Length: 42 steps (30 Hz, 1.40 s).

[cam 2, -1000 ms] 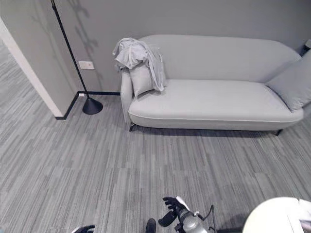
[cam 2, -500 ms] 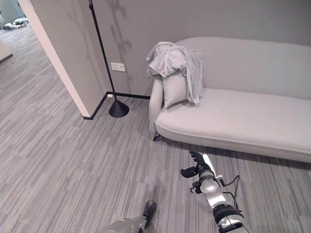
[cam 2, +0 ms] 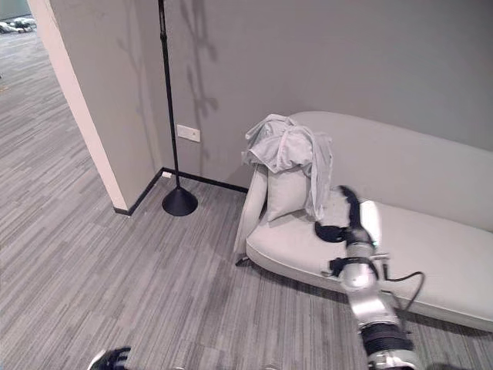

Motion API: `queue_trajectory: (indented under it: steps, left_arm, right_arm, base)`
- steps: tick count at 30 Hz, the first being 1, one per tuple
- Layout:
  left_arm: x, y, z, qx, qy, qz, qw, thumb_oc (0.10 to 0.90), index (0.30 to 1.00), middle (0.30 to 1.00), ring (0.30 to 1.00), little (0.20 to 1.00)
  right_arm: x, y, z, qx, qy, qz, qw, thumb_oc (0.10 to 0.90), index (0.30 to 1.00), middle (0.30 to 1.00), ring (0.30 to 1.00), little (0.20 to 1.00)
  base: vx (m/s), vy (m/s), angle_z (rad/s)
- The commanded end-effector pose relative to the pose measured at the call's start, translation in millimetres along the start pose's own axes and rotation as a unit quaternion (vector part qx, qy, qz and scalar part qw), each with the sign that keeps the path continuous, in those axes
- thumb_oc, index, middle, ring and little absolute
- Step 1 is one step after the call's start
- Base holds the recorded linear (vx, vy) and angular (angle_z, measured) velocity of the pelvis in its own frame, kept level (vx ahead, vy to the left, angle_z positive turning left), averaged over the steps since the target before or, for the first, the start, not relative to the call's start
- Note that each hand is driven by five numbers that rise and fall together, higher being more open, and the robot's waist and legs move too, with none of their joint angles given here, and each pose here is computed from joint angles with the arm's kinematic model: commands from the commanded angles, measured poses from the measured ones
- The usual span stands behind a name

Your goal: Hang the clothes on the sofa on the clothes rack.

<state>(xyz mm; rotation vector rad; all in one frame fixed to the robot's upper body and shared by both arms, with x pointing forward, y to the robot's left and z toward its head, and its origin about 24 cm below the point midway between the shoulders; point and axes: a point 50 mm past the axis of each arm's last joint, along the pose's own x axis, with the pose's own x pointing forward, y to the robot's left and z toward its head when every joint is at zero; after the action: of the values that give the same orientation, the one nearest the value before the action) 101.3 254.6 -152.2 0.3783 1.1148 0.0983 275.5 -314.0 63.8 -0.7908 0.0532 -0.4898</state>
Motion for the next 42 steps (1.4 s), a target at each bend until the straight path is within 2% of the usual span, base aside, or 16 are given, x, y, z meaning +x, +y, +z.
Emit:
queue_trajectory:
  steps: [1, 4, 7, 12, 15, 23, 26, 28, 34, 39, 42]
  left_arm:
    - [1.0, 14.6, 1.2, 0.009, -0.003, 0.032, 0.999, 0.800, 0.900, 0.900, 0.900, 0.900]
    - [0.4, 13.3, -1.7, -0.002, 0.000, 0.031, 1.000, 0.800, 0.900, 0.900, 0.900, 0.900]
    - [-5.5, 6.5, -26.3, -0.036, 0.044, 0.029, 0.998, 0.800, 0.900, 0.900, 0.900, 0.900]
    - [-4.6, -4.4, -20.6, 0.002, 0.030, 0.010, 0.999, 0.800, 0.900, 0.900, 0.900, 0.900]
    - [-0.2, -13.8, 6.0, 0.093, -0.030, -0.026, 0.995, 0.800, 0.900, 0.900, 0.900, 0.900]
    - [-2.1, -17.5, -5.1, 0.064, -0.003, -0.027, 0.998, 0.800, 0.900, 0.900, 0.900, 0.900]
    - [-4.8, -18.8, -16.7, 0.062, 0.017, -0.030, 0.997, 0.800, 0.900, 0.900, 0.900, 0.900]
    - [-6.0, -13.9, -22.4, 0.072, 0.023, -0.021, 0.997, 0.800, 0.900, 0.900, 0.900, 0.900]
    - [-4.1, -14.9, -11.1, 0.119, -0.010, -0.029, 0.992, 0.800, 0.900, 0.900, 0.900, 0.900]
    - [-2.5, -14.3, -2.6, 0.138, -0.028, -0.032, 0.989, 0.800, 0.900, 0.900, 0.900, 0.900]
    - [-1.6, -3.6, -3.5, 0.114, -0.017, -0.015, 0.993, 0.800, 0.900, 0.900, 0.900, 0.900]
  right_arm:
    - [39.4, -83.5, 41.1, -0.013, -0.084, -0.155, 0.984, 0.800, 0.900, 0.900, 0.900, 0.900]
    - [34.8, -94.4, 30.7, -0.032, -0.075, -0.163, 0.983, 0.800, 0.900, 0.900, 0.900, 0.900]
    - [29.1, -94.3, 26.9, -0.056, -0.078, -0.149, 0.984, 0.800, 0.900, 0.900, 0.900, 0.900]
    - [28.5, -103.8, 39.2, -0.071, -0.117, -0.144, 0.980, 0.800, 0.900, 0.900, 0.900, 0.900]
    - [43.1, -97.8, 66.9, -0.068, -0.160, -0.117, 0.978, 0.800, 0.900, 0.900, 0.900, 0.900]
    - [61.6, -73.0, 100.7, -0.056, -0.187, -0.088, 0.977, 0.800, 0.900, 0.900, 0.900, 0.900]
    - [70.2, -69.9, 90.9, -0.090, -0.146, -0.090, 0.981, 0.800, 0.900, 0.900, 0.900, 0.900]
    - [74.7, -81.4, 80.7, -0.129, -0.116, -0.113, 0.978, 0.800, 0.900, 0.900, 0.900, 0.900]
    - [90.0, -103.5, 81.1, -0.178, -0.085, -0.142, 0.970, 0.800, 0.900, 0.900, 0.900, 0.900]
    - [90.7, -104.2, 82.7, -0.207, -0.088, -0.139, 0.964, 0.800, 0.900, 0.900, 0.900, 0.900]
    - [89.1, -106.1, 97.9, -0.215, -0.118, -0.157, 0.957, 0.800, 0.900, 0.900, 0.900, 0.900]
  base:
    - [0.26, -0.175, 0.19]
    - [0.46, -0.421, 0.16]
    - [0.61, -0.680, 0.44]
    - [0.30, -0.370, 0.23]
    - [0.15, -0.247, 0.55]
    - [0.08, 0.089, 0.41]
    - [0.24, 0.146, -0.17]
    - [0.27, 0.162, 0.23]
    - [0.19, 0.125, 0.08]
    - [0.08, 0.078, -0.15]
    - [0.06, 0.045, -0.47]
